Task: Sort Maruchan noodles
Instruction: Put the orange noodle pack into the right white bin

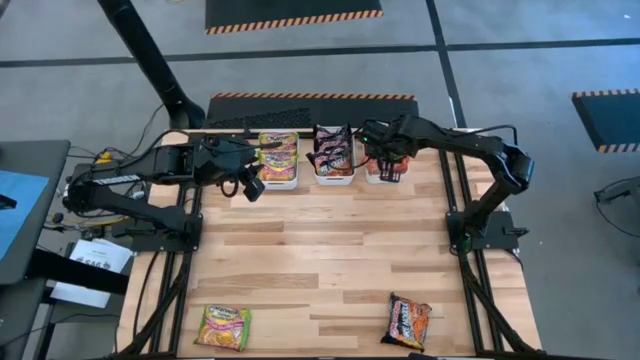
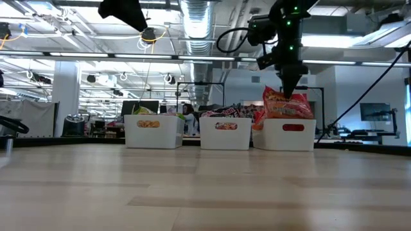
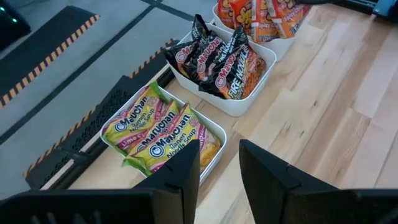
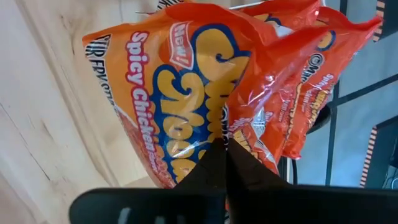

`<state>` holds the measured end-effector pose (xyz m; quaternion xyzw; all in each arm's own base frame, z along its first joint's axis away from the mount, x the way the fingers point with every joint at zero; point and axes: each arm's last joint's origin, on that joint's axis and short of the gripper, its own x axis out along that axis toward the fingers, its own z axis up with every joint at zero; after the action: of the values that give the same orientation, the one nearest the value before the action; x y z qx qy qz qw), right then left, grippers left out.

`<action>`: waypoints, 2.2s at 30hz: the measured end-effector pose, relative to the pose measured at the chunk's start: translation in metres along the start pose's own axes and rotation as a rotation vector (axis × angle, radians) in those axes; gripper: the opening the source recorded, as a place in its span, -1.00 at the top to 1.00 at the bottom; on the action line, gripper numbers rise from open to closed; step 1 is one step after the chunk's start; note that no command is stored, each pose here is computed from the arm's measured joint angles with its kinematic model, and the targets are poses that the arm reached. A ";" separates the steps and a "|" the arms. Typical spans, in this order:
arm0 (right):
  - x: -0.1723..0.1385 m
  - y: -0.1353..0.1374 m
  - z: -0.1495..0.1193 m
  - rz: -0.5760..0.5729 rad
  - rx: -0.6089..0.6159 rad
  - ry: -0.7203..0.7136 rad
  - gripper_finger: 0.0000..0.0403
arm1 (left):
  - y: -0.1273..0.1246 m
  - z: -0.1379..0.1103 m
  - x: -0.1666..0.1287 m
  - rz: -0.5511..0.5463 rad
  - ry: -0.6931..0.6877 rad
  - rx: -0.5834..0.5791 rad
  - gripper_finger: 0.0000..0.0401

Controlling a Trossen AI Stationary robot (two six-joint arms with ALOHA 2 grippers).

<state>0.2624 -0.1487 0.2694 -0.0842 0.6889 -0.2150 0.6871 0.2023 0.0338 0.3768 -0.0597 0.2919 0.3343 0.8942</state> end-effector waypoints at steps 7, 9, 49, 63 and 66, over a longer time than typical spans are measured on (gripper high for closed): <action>0.001 0.000 0.000 -0.001 0.018 0.008 0.75 | 0.000 0.000 0.000 0.000 0.000 -0.009 0.50; 0.000 0.000 0.000 -0.020 0.030 0.014 0.69 | 0.000 0.000 0.000 0.000 0.000 -0.019 0.50; -0.013 -0.017 0.010 0.500 0.353 0.101 0.44 | 0.002 -0.002 0.000 0.040 0.008 -0.048 0.50; 0.022 -0.015 0.022 0.430 0.363 0.245 0.44 | 0.003 -0.005 0.000 0.052 0.042 -0.002 0.50; 0.030 -0.016 0.024 0.415 0.366 0.264 0.44 | 0.003 -0.006 0.000 0.052 0.043 -0.002 0.50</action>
<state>0.2819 -0.1793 0.2499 0.2123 0.7243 -0.1998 0.6248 0.1976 0.0342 0.3726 -0.0600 0.3120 0.3562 0.8787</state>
